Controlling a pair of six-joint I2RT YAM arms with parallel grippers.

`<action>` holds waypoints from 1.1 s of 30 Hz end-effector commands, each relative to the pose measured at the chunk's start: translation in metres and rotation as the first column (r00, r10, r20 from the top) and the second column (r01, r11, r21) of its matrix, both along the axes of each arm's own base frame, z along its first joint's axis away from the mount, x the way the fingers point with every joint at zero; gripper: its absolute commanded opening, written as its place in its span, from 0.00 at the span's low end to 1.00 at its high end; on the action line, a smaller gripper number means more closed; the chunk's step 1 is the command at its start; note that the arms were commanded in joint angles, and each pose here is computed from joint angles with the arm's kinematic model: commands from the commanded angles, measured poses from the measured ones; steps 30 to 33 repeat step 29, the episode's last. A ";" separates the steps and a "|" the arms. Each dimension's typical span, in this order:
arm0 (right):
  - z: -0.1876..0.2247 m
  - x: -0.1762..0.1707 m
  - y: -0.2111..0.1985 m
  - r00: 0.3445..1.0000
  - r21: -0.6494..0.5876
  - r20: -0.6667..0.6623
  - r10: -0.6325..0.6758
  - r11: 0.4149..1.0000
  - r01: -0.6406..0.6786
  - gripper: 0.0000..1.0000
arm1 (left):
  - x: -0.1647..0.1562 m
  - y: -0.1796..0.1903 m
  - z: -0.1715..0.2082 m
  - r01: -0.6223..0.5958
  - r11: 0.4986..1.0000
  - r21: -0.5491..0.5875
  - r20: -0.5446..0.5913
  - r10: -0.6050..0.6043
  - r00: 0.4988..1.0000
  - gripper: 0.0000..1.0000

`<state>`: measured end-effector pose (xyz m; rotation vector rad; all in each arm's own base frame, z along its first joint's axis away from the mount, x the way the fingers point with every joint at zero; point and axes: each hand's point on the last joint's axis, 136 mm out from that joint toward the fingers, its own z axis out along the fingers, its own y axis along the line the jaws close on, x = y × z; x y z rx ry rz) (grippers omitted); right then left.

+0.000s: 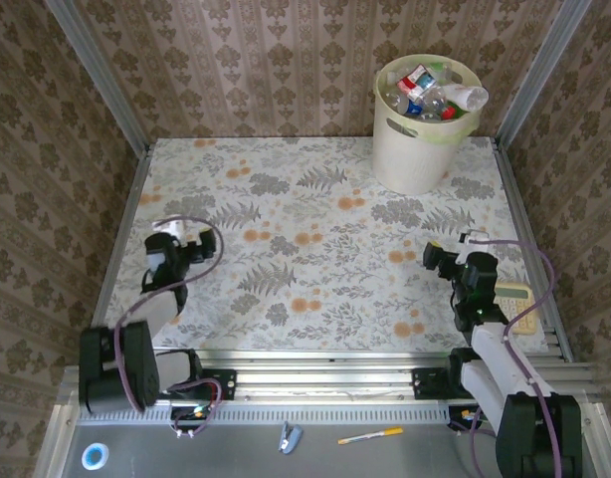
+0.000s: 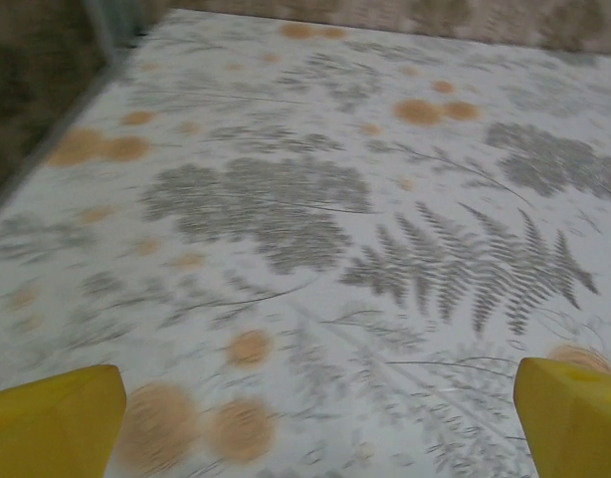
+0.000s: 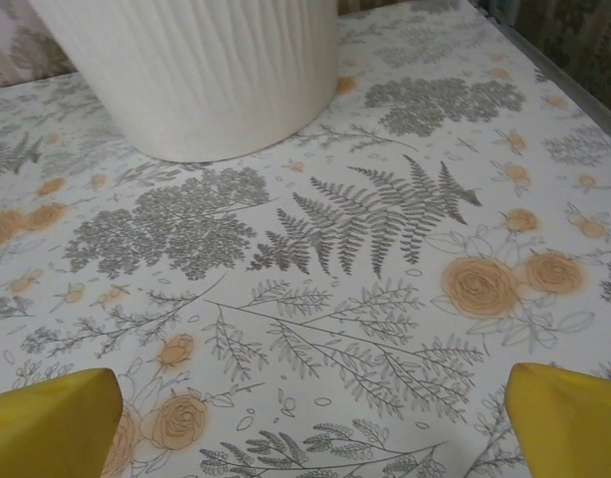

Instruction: Throw the plastic bottles in the bin

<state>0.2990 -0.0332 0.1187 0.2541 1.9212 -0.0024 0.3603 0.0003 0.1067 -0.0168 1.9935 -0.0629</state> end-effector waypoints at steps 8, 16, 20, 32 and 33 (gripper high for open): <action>0.026 0.062 0.025 0.957 -0.053 0.217 0.192 0.981 -0.185 1.00 | 0.035 -0.019 -0.011 0.127 0.984 0.123 0.095 -0.139 0.986 1.00; -0.021 0.099 0.023 0.993 -0.078 0.012 0.116 0.990 -0.115 1.00 | 0.039 -0.014 -0.010 0.120 0.988 0.101 0.097 -0.130 0.987 1.00; -0.020 0.098 0.015 0.999 -0.113 0.010 0.038 0.993 -0.037 1.00 | 0.039 -0.014 -0.010 0.117 0.988 0.105 0.098 -0.127 0.987 1.00; -0.020 0.097 0.013 1.000 -0.112 0.017 0.026 0.993 -0.024 1.00 | 0.039 -0.015 -0.009 0.116 0.988 0.107 0.102 -0.127 0.987 1.00; -0.020 0.097 0.013 1.000 -0.112 0.017 0.026 0.993 -0.024 1.00 | 0.039 -0.015 -0.009 0.116 0.988 0.107 0.102 -0.127 0.987 1.00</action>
